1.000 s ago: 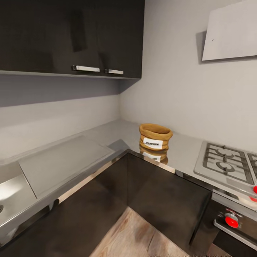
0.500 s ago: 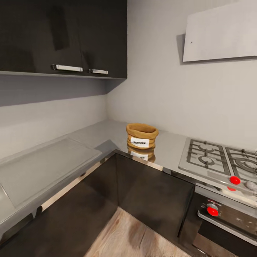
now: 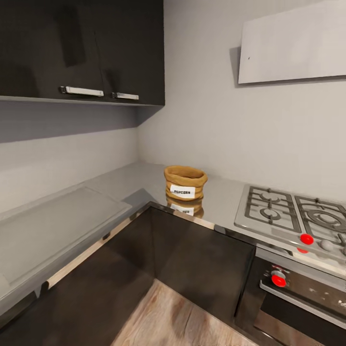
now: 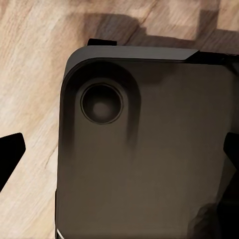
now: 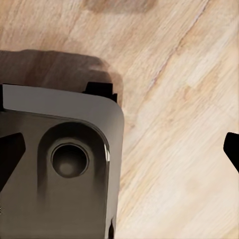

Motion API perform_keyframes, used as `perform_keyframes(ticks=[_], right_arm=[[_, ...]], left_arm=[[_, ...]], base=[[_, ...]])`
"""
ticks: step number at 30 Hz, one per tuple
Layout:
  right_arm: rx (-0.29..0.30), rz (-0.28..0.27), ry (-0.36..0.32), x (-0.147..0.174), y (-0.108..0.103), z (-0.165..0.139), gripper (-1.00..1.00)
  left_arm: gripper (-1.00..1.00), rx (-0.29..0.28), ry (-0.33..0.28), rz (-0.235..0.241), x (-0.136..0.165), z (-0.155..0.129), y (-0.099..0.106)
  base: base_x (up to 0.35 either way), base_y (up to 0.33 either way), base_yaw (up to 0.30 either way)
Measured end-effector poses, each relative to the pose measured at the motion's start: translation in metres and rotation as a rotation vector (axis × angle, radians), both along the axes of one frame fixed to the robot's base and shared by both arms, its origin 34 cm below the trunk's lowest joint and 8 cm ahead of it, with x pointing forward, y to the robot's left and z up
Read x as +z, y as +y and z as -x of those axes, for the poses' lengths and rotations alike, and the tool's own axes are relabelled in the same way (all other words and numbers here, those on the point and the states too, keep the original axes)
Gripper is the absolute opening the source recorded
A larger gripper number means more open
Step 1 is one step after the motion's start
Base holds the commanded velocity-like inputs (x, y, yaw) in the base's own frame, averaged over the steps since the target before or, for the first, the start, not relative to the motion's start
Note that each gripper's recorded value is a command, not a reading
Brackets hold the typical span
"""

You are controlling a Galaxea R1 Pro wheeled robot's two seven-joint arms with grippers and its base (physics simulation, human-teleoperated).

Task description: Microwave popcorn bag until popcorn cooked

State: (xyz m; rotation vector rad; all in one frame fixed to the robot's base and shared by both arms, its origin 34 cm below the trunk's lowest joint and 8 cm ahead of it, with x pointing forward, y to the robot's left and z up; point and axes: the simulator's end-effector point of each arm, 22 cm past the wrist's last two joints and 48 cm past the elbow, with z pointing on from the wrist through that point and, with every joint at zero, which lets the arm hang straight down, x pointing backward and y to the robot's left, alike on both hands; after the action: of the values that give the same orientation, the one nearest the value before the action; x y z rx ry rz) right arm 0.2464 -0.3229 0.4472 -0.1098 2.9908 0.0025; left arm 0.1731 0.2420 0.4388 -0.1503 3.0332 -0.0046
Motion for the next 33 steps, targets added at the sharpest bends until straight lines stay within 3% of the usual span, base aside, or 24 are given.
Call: perform_keyframes(ticks=[26, 33], right_arm=[[0.000, -0.003, -0.003, 0.0000, 0.0020, -0.0005, 1.00], [0.000, -0.005, -0.004, 0.0000, 0.0039, -0.0012, 1.00]], left_arm=[[1.00, -0.002, 0.000, 0.002, 0.0001, 0.0001, -0.0007], [1.00, -0.002, -0.002, 0.002, 0.0001, -0.0008, -0.0008]], base=[[0.164, 0.137, -0.001], [0.110, 0.090, -0.161]])
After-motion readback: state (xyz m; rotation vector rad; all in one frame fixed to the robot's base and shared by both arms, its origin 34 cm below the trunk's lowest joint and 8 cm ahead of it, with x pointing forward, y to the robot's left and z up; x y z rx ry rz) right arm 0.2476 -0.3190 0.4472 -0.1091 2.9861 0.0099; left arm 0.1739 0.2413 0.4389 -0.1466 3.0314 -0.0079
